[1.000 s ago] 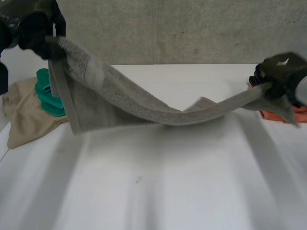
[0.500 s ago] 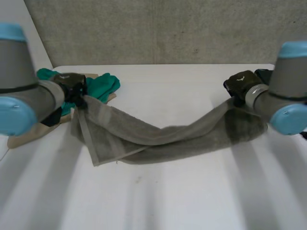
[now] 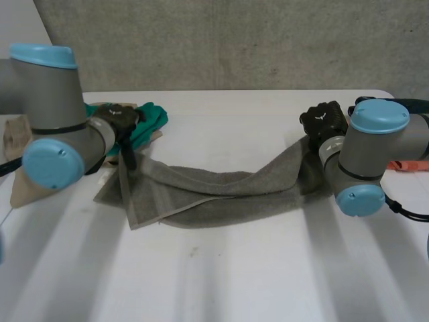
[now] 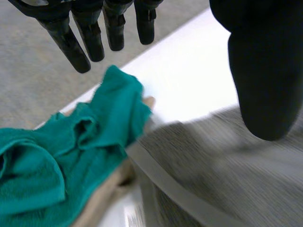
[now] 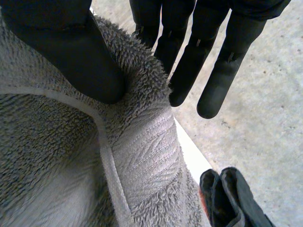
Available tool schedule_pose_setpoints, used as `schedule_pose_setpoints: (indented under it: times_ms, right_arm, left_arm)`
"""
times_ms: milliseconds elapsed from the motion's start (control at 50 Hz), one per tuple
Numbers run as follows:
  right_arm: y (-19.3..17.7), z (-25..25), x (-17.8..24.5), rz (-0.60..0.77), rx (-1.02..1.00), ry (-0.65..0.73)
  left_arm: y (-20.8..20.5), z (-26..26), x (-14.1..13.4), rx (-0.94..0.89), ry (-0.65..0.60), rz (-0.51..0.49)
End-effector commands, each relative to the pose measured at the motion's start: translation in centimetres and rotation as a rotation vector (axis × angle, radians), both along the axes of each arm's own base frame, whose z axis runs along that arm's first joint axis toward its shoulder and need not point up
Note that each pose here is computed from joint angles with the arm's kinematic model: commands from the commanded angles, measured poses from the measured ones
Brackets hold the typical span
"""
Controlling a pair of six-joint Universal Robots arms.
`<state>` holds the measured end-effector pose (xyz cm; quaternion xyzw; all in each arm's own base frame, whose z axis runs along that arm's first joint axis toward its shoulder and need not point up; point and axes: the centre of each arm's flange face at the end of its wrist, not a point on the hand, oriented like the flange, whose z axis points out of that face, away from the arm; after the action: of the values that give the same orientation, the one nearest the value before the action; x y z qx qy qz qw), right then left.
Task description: Fold the laundry.
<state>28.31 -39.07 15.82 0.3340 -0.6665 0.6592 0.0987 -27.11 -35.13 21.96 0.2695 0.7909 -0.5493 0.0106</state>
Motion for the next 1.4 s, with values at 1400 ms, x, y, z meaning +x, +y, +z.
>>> schedule_pose_setpoints:
  times_ms: [1400]
  right_arm:
    - [6.4, 13.7, -6.2, 0.101, 0.054, 0.041]
  left_arm:
    - [10.0, 12.0, 3.3, -0.252, 0.037, -0.099]
